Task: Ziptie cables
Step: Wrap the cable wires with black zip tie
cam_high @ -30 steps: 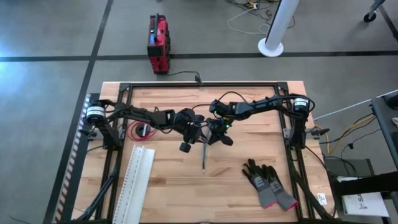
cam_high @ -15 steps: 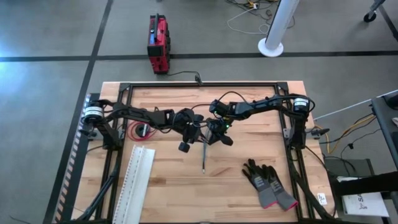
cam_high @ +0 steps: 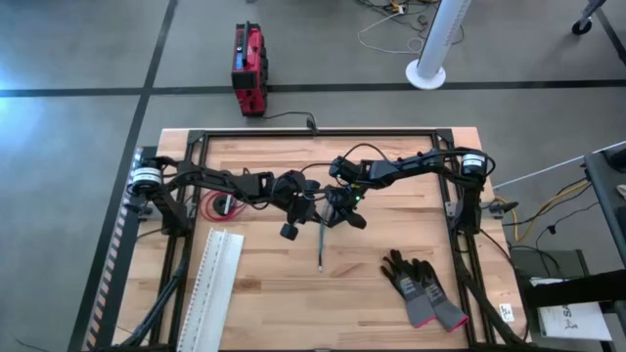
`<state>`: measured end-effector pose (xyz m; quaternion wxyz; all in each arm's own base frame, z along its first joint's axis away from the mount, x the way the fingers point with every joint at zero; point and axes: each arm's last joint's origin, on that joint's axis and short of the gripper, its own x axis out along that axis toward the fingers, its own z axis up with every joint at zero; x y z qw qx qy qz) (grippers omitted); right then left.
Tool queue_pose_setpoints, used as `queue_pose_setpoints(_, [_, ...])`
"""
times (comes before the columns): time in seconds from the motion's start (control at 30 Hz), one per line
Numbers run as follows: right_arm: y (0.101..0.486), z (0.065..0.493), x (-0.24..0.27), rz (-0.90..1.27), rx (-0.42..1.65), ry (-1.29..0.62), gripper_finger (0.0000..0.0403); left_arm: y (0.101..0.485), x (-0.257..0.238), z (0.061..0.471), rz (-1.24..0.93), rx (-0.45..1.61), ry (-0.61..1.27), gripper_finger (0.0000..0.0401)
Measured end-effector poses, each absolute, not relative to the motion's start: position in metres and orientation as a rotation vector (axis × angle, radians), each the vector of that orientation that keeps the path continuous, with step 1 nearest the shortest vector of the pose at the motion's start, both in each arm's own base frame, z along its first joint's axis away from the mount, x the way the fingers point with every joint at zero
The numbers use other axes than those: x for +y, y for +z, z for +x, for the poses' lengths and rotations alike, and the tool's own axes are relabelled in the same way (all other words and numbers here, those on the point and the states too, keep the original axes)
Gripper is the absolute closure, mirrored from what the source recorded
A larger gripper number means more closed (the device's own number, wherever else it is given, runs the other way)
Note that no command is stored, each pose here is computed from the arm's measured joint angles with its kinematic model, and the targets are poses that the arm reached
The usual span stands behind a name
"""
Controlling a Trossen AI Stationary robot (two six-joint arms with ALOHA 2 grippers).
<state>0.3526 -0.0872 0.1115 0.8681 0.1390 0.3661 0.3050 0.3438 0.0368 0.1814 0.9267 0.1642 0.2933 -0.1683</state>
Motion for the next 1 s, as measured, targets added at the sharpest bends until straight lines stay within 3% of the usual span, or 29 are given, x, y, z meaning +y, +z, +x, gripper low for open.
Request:
queue_pose_setpoints(0.17, [0.115, 0.356, -0.089, 0.299, 0.772, 0.607, 0.0394, 0.182, 0.037, 0.344, 0.313, 0.604, -0.337, 0.0390])
queue_pose_setpoints(0.33, [0.136, 0.359, -0.090, 0.265, 0.754, 0.578, 0.0355, 0.181, 0.039, 0.344, 0.307, 0.630, -0.269, 0.0395])
queue_pose_setpoints(0.6, [0.174, 0.347, -0.068, 0.043, 0.791, 0.335, 0.0307, 0.180, 0.040, 0.343, 0.259, 0.648, -0.241, 0.0397])
queue_pose_setpoints(0.8, [0.164, 0.342, -0.024, -0.016, 0.729, 0.049, 0.0298, 0.181, 0.041, 0.344, 0.244, 0.637, -0.229, 0.0398])
queue_pose_setpoints(1.0, [0.140, 0.321, 0.012, -0.007, 0.483, -0.179, 0.0302, 0.181, 0.041, 0.344, 0.235, 0.638, -0.225, 0.0398])
